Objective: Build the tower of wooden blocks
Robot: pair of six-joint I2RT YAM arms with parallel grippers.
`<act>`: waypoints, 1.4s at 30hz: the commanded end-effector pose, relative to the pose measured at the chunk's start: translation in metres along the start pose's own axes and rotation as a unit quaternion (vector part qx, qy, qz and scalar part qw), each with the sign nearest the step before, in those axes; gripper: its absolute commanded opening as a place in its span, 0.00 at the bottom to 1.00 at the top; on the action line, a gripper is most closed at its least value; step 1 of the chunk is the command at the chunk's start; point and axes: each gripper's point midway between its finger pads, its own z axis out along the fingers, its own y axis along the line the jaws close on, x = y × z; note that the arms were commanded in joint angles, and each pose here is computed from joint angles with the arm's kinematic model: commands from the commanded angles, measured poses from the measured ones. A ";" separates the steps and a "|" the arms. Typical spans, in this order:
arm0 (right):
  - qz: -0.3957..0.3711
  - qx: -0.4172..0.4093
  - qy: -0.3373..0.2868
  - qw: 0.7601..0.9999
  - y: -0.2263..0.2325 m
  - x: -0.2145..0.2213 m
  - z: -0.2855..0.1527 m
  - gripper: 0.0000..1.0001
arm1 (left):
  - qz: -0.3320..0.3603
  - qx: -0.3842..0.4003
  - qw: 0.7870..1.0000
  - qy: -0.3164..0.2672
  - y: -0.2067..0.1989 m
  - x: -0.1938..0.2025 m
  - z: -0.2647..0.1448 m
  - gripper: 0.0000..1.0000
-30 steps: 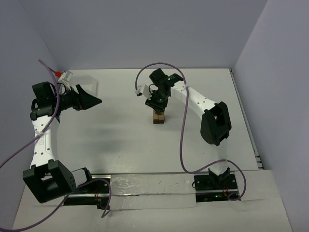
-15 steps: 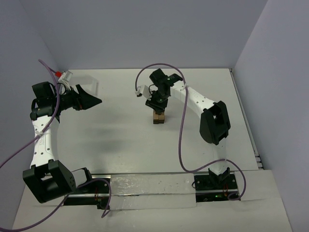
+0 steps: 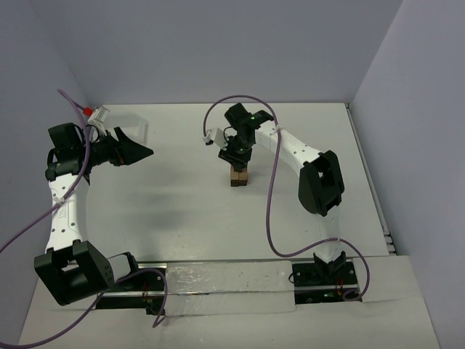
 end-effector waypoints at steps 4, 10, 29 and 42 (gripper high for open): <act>-0.010 0.007 -0.022 1.000 -0.009 -0.013 -0.007 0.29 | 0.023 0.014 1.000 -0.011 -0.004 -0.009 -0.002 0.99; -0.009 0.007 -0.023 1.000 -0.009 -0.014 -0.005 0.33 | 0.024 0.014 1.000 -0.011 -0.005 -0.009 -0.002 0.99; 0.001 0.005 -0.020 1.000 -0.008 -0.011 -0.002 0.62 | 0.026 0.012 1.000 -0.012 -0.005 -0.010 -0.002 0.99; 0.021 0.055 -0.088 0.994 -0.014 -0.053 -0.066 1.00 | 0.051 -0.011 0.998 -0.017 -0.003 -0.017 -0.006 0.99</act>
